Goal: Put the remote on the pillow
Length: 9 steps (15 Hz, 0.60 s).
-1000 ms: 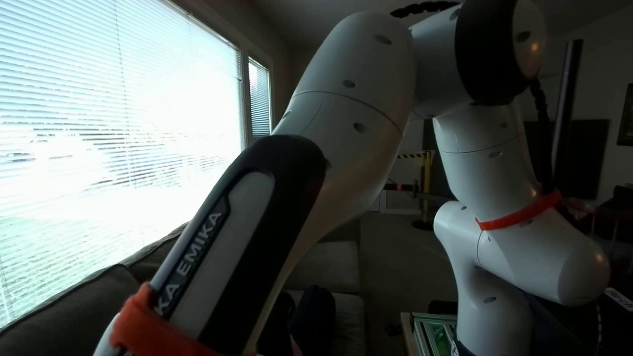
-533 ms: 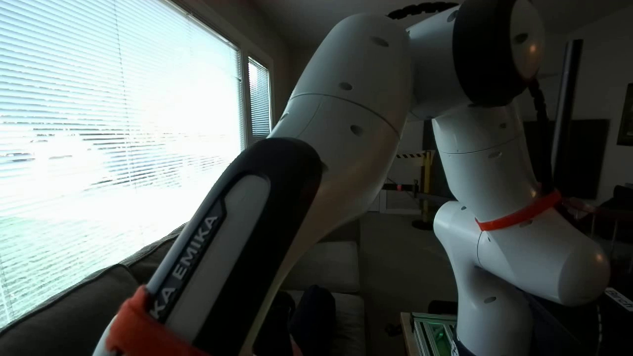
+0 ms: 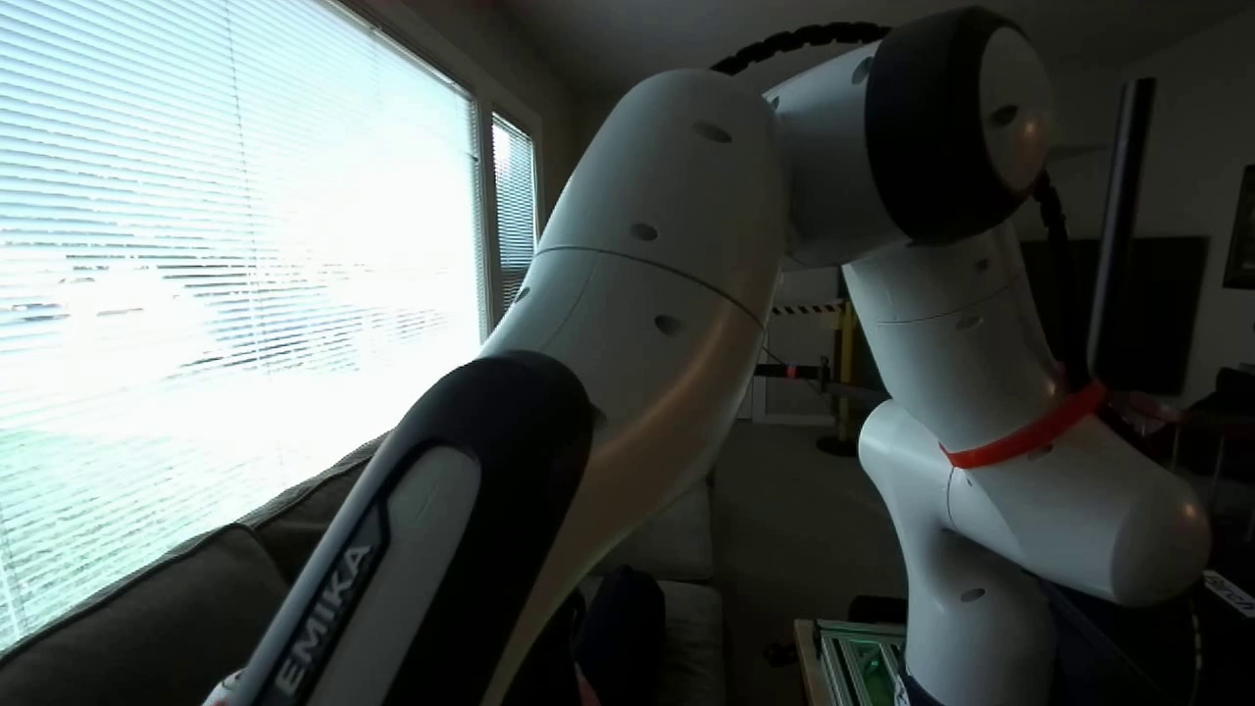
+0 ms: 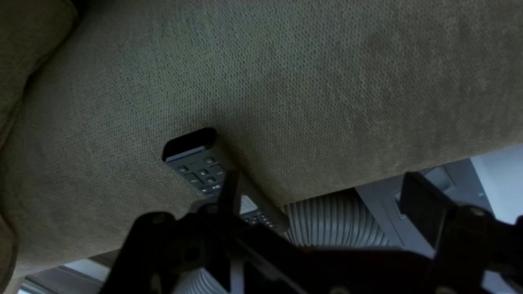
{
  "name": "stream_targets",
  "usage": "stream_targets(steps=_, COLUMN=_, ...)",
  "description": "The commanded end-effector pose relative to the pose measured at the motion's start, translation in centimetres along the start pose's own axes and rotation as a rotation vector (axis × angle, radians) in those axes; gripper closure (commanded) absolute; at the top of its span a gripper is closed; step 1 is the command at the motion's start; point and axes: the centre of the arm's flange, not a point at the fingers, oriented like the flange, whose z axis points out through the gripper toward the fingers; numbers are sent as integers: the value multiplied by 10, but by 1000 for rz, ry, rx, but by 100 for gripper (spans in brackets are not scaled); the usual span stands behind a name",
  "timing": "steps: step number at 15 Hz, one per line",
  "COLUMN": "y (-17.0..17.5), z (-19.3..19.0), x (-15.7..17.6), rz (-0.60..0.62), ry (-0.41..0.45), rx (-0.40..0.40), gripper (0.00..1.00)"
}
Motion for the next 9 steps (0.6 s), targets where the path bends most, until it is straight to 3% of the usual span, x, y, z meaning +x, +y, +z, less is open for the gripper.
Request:
stream_targets(steps=1, y=1, z=31, x=9, rz=-11, ry=10, rx=-52, gripper=0)
stream_targets(steps=9, y=-2, z=63, x=22, rz=-78, ry=89, rx=-75, gripper=0)
